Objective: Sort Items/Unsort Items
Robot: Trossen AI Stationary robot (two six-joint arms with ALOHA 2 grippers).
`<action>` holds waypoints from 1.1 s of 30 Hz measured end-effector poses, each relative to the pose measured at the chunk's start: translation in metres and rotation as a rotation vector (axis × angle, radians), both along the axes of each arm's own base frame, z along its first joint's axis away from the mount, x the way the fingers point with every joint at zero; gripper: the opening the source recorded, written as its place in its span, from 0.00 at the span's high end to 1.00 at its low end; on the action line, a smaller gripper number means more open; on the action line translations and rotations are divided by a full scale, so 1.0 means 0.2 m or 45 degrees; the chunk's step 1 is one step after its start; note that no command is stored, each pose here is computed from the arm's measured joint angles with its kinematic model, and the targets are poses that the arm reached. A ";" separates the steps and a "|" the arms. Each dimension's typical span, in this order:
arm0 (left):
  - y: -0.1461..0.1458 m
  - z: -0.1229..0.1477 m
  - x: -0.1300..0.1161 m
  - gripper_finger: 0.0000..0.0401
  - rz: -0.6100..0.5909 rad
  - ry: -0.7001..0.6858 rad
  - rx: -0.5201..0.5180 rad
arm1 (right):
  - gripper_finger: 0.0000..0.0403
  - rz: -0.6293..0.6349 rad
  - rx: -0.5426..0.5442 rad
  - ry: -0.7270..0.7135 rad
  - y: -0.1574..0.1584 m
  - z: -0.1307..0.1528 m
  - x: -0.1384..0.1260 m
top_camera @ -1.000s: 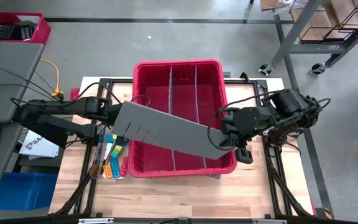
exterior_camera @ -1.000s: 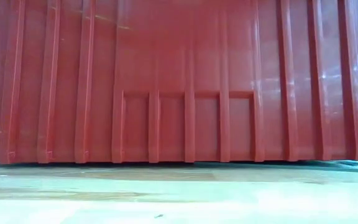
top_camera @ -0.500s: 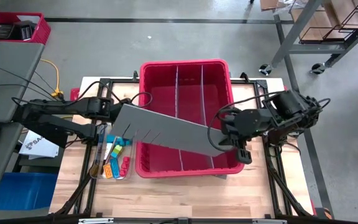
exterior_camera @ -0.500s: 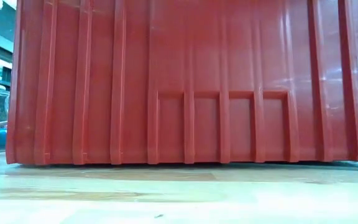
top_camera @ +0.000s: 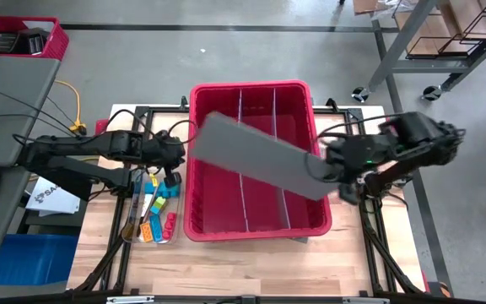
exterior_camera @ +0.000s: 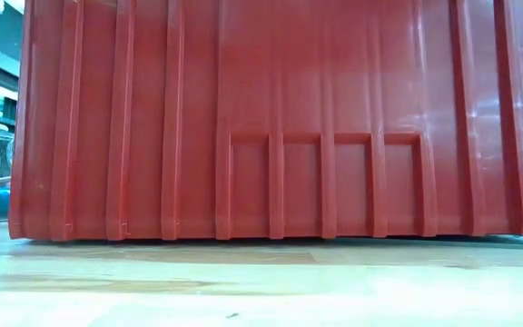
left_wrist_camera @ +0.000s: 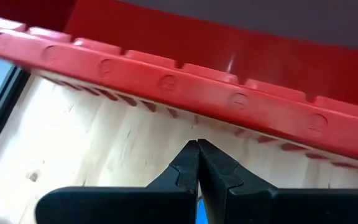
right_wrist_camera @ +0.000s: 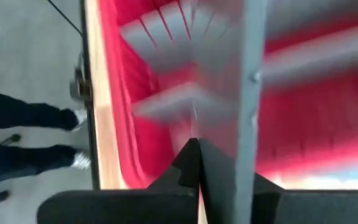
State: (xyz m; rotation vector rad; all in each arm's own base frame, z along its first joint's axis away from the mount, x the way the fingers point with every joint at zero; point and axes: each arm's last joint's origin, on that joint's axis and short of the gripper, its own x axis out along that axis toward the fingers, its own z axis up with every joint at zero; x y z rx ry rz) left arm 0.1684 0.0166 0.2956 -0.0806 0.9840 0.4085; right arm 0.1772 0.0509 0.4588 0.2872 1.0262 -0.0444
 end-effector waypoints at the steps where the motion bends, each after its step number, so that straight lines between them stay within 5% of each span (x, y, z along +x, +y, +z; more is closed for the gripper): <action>1: 0.00 0.00 0.00 1.00 0.022 -0.009 -0.003 | 1.00 -0.037 0.036 0.027 -0.01 -0.03 -0.06; 7: 0.00 0.00 0.00 1.00 0.120 -0.045 -0.048 | 1.00 -0.078 0.351 0.252 -0.01 -0.20 -0.23; 15: 0.00 0.00 0.00 1.00 0.179 -0.073 -0.070 | 1.00 0.070 0.422 0.215 0.08 -0.08 -0.18; 20: 0.01 0.01 0.00 1.00 0.195 -0.074 -0.043 | 1.00 -0.043 0.520 0.201 0.11 0.00 -0.14; 26: 0.01 0.01 0.00 1.00 0.195 -0.070 -0.011 | 1.00 -0.396 0.749 0.370 0.15 0.01 -0.17; 30: 0.01 0.01 0.00 1.00 0.172 -0.061 0.004 | 1.00 -0.479 0.772 0.410 0.21 0.01 -0.20; 33: 0.01 0.01 0.00 1.00 0.150 -0.053 0.021 | 1.00 -0.387 0.672 0.276 0.22 0.01 -0.20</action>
